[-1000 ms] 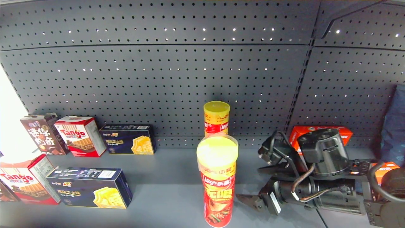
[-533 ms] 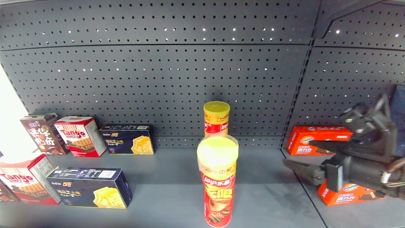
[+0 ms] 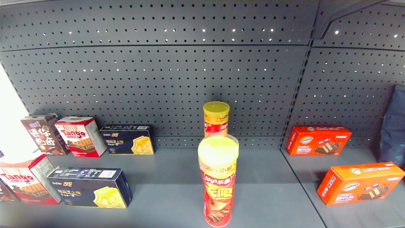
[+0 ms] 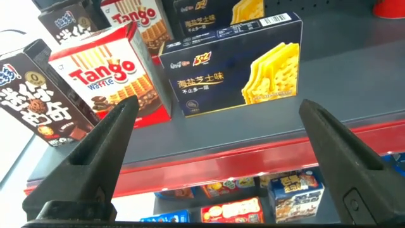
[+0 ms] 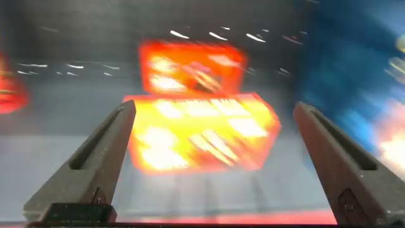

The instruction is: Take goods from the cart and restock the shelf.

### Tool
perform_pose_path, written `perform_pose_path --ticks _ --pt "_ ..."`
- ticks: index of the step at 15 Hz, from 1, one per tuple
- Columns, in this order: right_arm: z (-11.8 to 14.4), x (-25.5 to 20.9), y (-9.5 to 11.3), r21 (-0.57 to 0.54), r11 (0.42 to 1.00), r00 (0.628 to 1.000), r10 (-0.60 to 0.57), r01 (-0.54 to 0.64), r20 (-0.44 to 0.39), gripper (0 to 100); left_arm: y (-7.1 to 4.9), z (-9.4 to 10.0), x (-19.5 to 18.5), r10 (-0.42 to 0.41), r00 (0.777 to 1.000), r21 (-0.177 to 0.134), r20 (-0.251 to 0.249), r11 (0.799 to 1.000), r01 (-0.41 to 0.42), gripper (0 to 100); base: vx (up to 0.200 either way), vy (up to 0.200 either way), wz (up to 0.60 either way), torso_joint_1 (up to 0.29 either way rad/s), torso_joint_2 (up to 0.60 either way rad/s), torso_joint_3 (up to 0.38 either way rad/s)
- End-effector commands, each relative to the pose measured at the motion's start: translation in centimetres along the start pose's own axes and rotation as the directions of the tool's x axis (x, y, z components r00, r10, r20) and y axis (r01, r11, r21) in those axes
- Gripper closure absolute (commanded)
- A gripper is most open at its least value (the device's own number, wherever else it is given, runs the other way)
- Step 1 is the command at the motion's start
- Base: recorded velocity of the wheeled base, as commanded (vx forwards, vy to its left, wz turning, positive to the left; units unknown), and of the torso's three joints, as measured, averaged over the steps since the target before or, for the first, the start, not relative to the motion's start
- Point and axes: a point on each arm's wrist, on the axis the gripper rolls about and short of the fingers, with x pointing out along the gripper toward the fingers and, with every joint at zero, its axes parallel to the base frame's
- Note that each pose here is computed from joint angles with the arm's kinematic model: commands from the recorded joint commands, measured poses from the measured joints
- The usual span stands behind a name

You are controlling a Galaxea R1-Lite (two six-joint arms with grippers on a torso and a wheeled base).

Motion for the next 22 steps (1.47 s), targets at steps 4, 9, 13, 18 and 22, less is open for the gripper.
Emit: perform_pose_path --ticks 4,9,13,18,22 --pt "-7.1 -5.0 0.2 -0.026 0.999 0.998 -0.038 0.039 0.053 0 -0.1 -1.4 -0.6 0.009 1.0 -0.011 0.03 1.0 -0.009 0 0.0 0.0 0.0 0.0 0.0 0.0" --pt "-8.8 -4.6 0.4 0.041 0.999 1.0 0.003 -0.003 -0.015 0 0.0 -1.0 -0.8 0.078 0.996 -0.024 0.037 0.997 -0.077 0 0.0 0.0 0.0 0.0 0.0 0.0" --pt "-9.5 -5.2 0.4 0.079 0.991 0.994 0.111 -0.112 0.017 0 0.0 -1.1 -1.0 0.096 0.994 -0.029 0.044 0.995 -0.095 0 0.0 0.0 0.0 0.0 0.0 0.0" --pt "-9.5 -5.2 0.4 0.079 0.991 0.994 0.111 -0.112 0.018 0 -0.4 -2.6 -0.4 0.087 0.995 0.004 -0.057 0.996 -0.087 0 0.0 0.0 0.0 0.0 0.0 0.0" --pt "-9.5 -5.2 0.4 0.079 0.991 0.994 0.111 -0.112 0.018 0 -0.9 -3.7 -0.2 -0.021 0.996 -0.034 -0.081 0.999 0.018 0 0.0 0.0 0.0 0.0 0.0 0.0"
